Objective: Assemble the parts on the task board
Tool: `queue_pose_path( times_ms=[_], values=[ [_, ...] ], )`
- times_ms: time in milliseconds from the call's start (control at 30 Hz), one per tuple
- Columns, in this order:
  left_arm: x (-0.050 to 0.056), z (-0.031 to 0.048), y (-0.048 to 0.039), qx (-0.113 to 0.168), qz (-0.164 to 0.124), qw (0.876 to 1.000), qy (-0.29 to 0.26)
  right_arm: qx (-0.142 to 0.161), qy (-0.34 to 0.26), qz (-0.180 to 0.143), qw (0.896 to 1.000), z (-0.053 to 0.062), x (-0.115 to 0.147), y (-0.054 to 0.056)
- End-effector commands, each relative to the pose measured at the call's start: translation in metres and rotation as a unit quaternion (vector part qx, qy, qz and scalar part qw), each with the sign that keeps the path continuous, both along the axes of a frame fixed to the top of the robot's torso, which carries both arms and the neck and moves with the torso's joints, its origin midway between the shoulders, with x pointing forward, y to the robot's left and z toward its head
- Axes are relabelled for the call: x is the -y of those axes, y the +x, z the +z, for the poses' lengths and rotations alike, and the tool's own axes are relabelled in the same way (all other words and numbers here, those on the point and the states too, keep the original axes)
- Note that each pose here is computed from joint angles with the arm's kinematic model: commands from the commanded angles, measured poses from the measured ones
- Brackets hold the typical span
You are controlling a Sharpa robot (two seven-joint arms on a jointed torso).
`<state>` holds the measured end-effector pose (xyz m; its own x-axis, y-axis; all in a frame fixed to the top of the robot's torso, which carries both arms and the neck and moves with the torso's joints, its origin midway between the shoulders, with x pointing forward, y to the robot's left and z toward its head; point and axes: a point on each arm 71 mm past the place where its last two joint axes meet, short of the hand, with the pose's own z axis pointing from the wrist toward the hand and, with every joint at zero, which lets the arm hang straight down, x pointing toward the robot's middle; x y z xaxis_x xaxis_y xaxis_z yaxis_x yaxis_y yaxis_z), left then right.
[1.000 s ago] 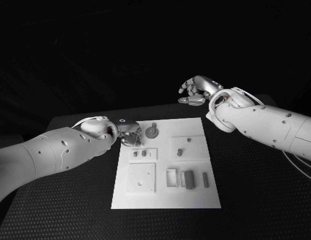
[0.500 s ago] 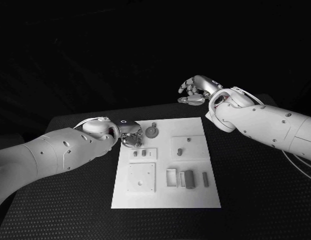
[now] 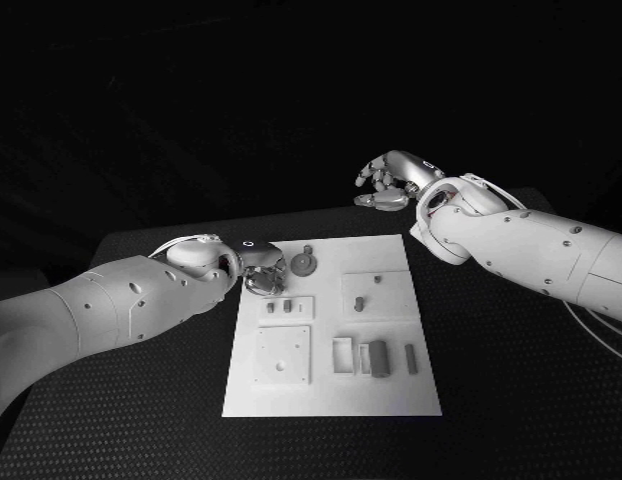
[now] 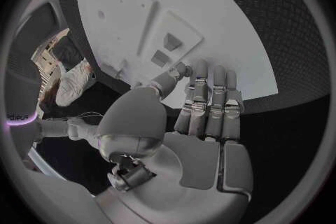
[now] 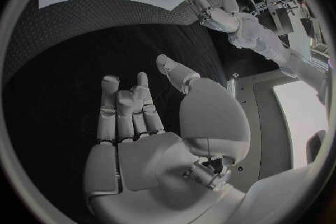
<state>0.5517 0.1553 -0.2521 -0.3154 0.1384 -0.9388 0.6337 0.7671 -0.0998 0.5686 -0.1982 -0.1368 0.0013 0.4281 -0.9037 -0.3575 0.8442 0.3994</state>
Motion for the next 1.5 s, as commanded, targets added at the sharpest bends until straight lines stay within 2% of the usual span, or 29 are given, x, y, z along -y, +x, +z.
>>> queue_pose_path(
  times_ms=[33,500,1500],
  values=[
    [0.0036,-0.0014,-0.0012,0.002,-0.004,1.0,0.0,-0.001,-0.001,0.007,1.0,0.0001,-0.0019,-0.0003],
    [0.0066,-0.0011,-0.001,0.003,-0.004,1.0,0.0,-0.003,-0.002,0.009,1.0,-0.0001,-0.0031,-0.0005],
    [0.0124,0.003,0.0001,0.029,0.0,0.999,-0.014,-0.009,-0.005,0.009,1.0,-0.0013,-0.0038,0.0002]
  ],
)
